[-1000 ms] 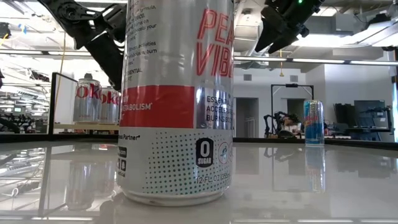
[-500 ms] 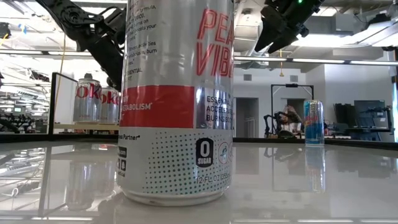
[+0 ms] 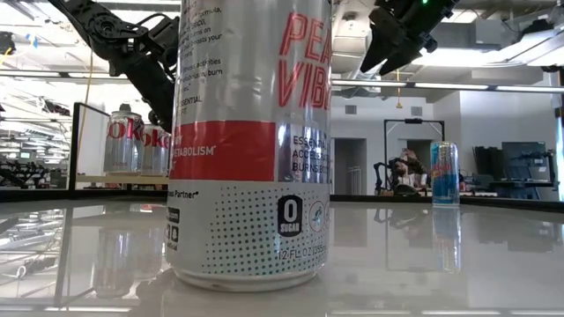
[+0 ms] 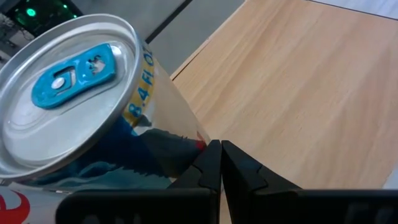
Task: Place canned beverage on shelf
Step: Put the top left blue soda can on the shelf
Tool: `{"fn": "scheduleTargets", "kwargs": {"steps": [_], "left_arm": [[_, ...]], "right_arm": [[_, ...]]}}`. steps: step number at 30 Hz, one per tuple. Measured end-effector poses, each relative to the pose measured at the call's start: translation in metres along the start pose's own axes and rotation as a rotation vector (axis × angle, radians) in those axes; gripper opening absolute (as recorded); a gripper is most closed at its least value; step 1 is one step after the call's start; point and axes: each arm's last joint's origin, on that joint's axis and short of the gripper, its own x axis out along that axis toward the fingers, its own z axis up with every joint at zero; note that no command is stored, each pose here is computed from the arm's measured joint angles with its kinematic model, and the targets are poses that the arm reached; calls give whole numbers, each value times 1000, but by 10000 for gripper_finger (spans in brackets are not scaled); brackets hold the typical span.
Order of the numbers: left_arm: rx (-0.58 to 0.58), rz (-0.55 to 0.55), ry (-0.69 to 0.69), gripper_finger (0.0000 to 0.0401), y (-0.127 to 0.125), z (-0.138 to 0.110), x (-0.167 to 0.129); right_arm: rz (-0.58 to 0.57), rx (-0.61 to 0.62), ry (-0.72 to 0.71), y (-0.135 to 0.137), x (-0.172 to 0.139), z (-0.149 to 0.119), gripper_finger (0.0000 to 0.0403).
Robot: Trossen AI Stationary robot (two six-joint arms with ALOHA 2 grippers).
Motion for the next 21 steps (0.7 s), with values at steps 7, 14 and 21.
{"fn": "scheduleTargets", "kwargs": {"steps": [7,14,21], "left_arm": [[3,-12,-20,0,5,2,2],[31,1,-36,0,7,3,2],[61,38,-33,0,8,4,3]], "right_arm": [[2,7,-9,0,0,1,363],[2,7,-9,0,0,1,363],[2,6,-9,0,0,1,363]]}}
